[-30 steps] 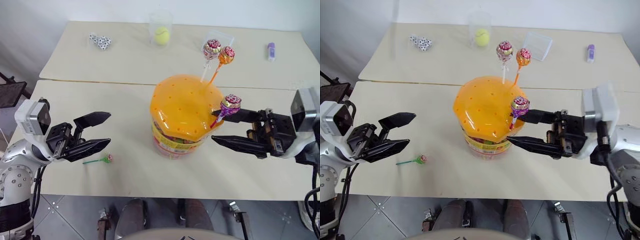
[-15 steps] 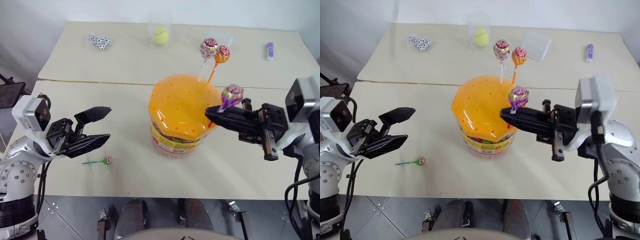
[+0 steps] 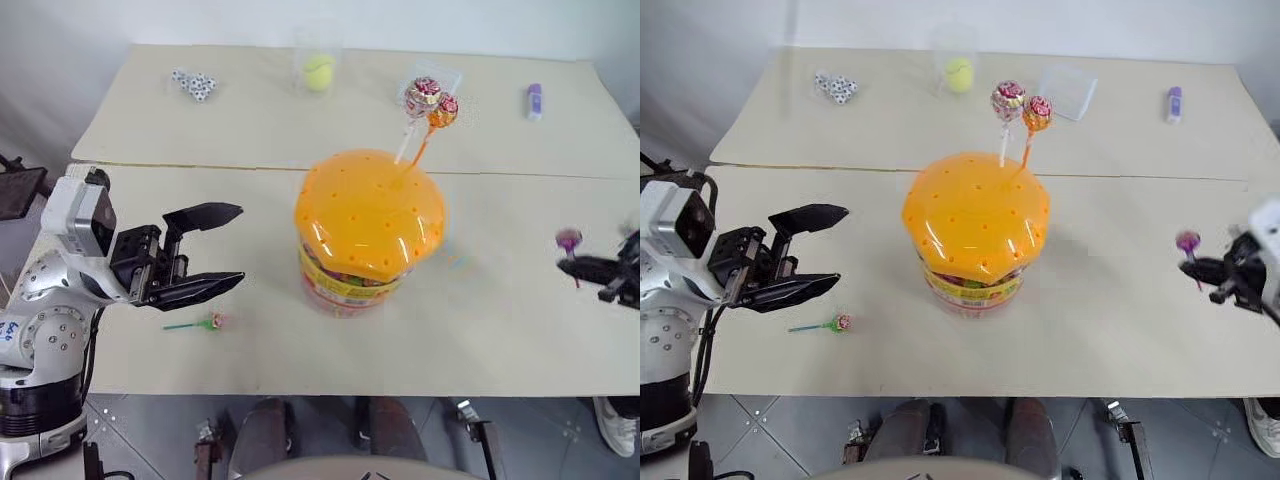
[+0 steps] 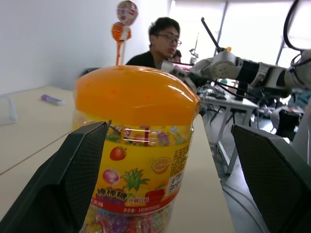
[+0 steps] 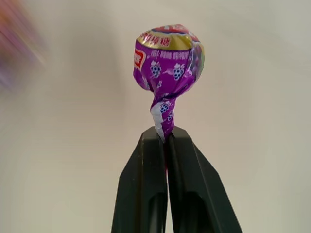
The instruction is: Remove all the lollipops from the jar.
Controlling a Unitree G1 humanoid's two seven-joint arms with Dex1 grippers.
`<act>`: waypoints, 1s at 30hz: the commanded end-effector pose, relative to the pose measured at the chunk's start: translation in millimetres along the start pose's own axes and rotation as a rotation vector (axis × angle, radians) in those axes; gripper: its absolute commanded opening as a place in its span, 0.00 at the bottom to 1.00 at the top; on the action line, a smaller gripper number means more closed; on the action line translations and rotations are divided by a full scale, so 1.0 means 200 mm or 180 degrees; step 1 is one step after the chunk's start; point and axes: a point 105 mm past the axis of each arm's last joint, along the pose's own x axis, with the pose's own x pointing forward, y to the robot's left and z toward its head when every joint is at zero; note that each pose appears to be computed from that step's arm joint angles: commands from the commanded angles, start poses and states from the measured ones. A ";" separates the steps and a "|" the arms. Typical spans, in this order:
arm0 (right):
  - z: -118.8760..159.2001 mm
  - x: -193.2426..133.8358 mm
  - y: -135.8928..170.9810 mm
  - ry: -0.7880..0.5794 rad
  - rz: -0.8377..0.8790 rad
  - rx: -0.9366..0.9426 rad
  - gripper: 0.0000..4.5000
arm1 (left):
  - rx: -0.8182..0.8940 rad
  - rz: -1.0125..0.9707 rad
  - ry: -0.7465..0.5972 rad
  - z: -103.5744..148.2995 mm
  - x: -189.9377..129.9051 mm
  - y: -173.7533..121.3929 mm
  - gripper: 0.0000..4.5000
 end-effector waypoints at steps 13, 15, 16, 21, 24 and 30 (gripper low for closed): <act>0.23 -0.10 0.21 -0.1365 0.1149 -0.0048 0.66 | 0.0163 0.0063 -0.0296 0.10 0.00 0.01 0.96; 0.41 -0.15 0.27 -0.1980 0.1235 -0.0173 0.73 | 0.0100 0.0269 -0.0516 0.13 -0.03 0.04 0.96; 0.50 -0.18 0.30 -0.2261 0.1299 -0.0187 0.73 | 0.0061 0.0360 -0.0593 0.14 -0.05 0.05 0.96; 0.78 -0.23 0.47 -0.2900 0.1722 -0.0267 0.73 | -0.0090 0.0564 -0.0719 0.12 -0.09 0.07 0.96; 0.89 -0.19 0.54 -0.2951 0.1890 -0.0338 0.73 | -0.0130 0.0537 -0.0706 0.11 -0.08 0.06 0.96; 1.07 -0.12 0.57 -0.2978 0.1933 -0.0173 0.73 | -0.0132 0.0527 -0.0686 0.10 -0.06 0.05 0.96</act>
